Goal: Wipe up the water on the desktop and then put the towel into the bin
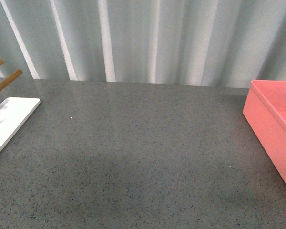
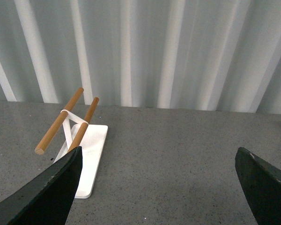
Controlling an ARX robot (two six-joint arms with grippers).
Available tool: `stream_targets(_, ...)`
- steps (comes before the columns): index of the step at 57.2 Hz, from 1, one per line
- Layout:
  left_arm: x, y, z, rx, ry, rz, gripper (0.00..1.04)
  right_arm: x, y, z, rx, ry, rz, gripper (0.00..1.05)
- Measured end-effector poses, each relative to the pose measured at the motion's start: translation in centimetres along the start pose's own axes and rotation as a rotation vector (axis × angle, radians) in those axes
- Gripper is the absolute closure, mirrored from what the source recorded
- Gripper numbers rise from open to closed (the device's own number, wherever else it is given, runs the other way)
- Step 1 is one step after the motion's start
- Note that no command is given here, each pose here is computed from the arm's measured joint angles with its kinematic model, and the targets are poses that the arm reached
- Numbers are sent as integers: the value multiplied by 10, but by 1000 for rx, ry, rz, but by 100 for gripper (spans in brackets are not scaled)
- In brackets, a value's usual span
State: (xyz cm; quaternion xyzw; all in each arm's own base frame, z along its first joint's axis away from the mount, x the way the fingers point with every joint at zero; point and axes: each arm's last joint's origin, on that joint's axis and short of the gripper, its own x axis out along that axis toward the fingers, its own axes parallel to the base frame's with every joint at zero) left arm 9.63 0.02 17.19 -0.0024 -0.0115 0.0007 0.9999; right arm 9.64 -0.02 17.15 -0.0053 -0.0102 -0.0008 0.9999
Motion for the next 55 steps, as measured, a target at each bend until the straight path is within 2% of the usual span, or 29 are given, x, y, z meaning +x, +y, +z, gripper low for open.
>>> stream_targets(6,0,0,0,0,0,0,7,0,0,0,0,0,0,101)
stream_targets(8,0,0,0,0,0,0,7,0,0,0,0,0,0,98)
stream_targets(39,0,0,0,0,0,0,7,0,0,0,1,0,0,5)
stream_targets(55,0,0,0,0,0,0,7,0,0,0,1,0,0,7)
